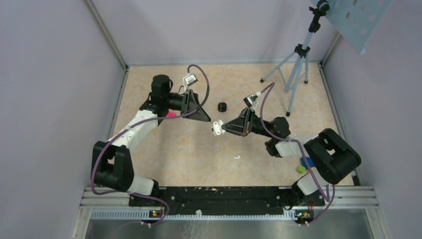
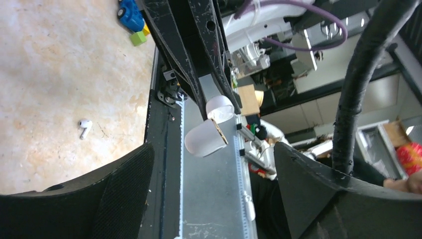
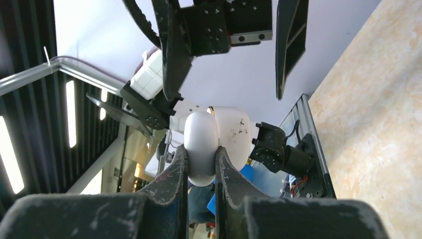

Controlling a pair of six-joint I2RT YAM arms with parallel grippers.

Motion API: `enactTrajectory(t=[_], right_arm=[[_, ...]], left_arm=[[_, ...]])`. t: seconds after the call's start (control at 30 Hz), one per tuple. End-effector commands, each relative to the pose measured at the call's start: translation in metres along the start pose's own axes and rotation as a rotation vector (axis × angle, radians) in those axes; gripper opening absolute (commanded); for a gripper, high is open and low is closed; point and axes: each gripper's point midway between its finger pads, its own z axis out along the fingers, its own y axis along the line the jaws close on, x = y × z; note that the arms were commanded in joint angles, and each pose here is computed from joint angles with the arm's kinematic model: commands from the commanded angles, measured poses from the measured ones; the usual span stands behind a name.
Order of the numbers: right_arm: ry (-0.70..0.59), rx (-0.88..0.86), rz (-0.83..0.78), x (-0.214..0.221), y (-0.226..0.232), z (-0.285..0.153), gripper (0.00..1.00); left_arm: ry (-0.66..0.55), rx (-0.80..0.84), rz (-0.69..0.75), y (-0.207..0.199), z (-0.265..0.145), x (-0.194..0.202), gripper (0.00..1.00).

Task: Insert the wireless bluetooth earbuds into the charging case
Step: Pass from the left arm to the right, then pick up the right earbud from the center of the board.

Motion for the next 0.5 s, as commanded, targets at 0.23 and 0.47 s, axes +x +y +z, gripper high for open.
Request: enactTrajectory(t=[0.23,0.47], right_arm=[[-0.179,0.339,-0.196,-0.035,-0.033,-0.019,0.0],[-0.283,0.751,-0.181,-0.047,-0.077,-0.081,0.0]], left_arm=[[-0.238,-0.502,-0.013,0.058,-0.045,-0.033,0.98],[-0.146,-0.682,-0.149,0.097,-0.04,0.0,0.94]])
